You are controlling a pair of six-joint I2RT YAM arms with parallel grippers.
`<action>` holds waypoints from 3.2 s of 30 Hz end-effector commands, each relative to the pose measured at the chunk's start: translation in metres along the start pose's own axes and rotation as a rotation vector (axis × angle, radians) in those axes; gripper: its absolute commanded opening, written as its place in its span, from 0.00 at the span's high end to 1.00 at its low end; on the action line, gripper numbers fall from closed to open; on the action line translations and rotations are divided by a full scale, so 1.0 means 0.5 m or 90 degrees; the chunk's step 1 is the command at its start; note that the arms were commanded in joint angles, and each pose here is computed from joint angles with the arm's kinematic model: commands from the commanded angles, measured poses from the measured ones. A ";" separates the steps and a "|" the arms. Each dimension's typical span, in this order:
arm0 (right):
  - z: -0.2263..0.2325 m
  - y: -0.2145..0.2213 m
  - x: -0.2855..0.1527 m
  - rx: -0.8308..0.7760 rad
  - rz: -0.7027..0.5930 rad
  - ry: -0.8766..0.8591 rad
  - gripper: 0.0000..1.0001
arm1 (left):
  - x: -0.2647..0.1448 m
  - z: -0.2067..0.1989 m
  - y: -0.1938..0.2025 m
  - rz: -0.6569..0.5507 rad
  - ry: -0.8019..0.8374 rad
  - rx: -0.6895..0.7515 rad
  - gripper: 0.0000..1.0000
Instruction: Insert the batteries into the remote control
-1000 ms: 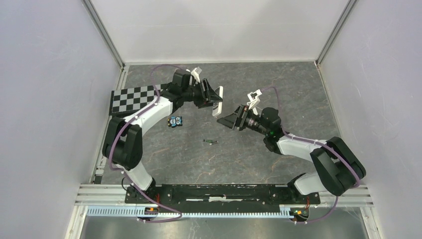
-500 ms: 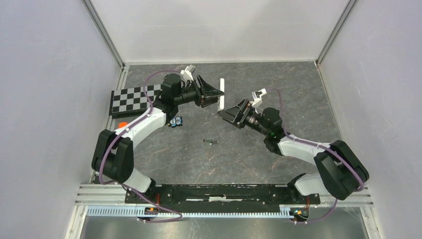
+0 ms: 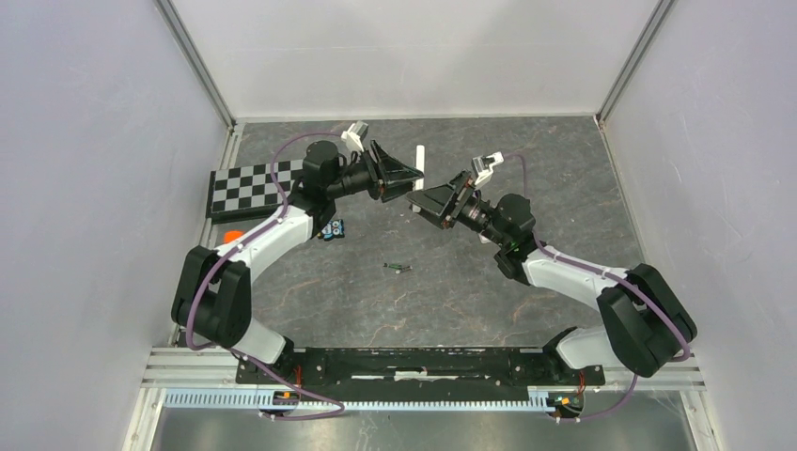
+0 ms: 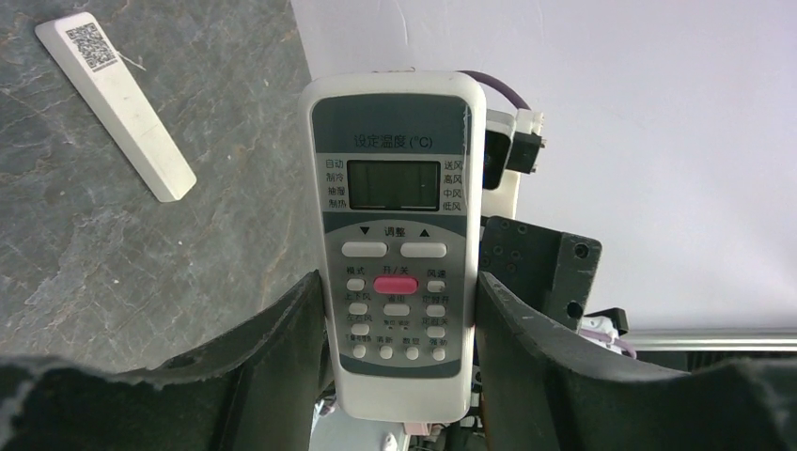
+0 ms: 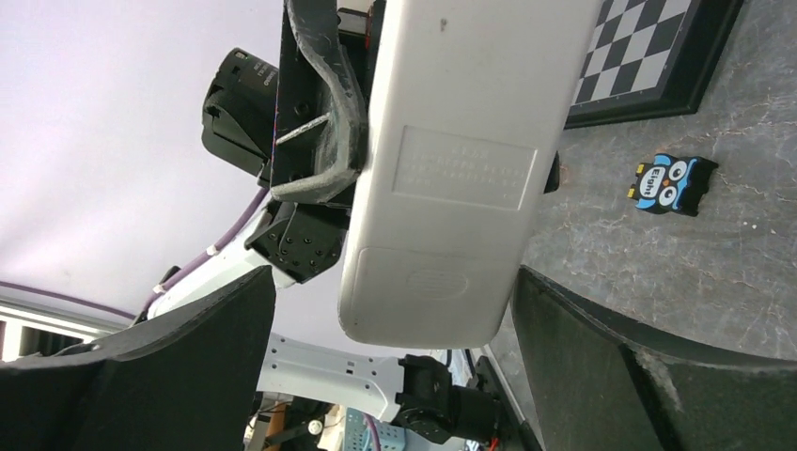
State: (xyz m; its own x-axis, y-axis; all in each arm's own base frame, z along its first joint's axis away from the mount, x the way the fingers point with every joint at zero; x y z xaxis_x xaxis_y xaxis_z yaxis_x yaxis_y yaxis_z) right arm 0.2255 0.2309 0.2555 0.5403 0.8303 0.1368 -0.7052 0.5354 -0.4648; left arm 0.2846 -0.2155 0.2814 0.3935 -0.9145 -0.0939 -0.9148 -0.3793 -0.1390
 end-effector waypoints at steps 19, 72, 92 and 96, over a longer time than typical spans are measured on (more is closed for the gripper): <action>0.015 -0.042 0.048 -0.439 0.071 0.140 0.71 | -0.044 -0.068 0.001 -0.005 -0.085 0.188 0.00; 0.058 -0.091 -0.064 -0.226 -0.106 0.049 0.05 | -0.074 -0.100 -0.024 -0.038 0.033 0.217 0.98; 0.085 -0.117 0.001 -0.148 -0.123 -0.136 0.31 | -0.085 -0.134 -0.006 -0.022 0.112 0.109 0.98; 0.059 -0.113 0.017 -0.132 -0.087 -0.084 0.36 | -0.085 -0.132 -0.004 -0.010 0.106 0.106 0.98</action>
State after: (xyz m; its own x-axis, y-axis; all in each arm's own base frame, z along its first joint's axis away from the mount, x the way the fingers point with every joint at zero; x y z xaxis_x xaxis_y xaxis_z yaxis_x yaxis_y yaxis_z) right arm 0.2509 0.2077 0.2968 0.5726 0.7572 0.3143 -0.5084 0.6288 -0.5884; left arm 0.2700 -0.1864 0.3382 0.4092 -0.9120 0.0293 -0.8716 -0.4001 -0.2833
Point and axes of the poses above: each gripper's point midway between its finger pads, its own x axis out along the fingers, its own z axis along the line the jaws close on, y = z × x, the point moved 10 cm from there along -x, back along the fingers, and after that the axes turned 8 degrees about -x, right-handed, at the moved point
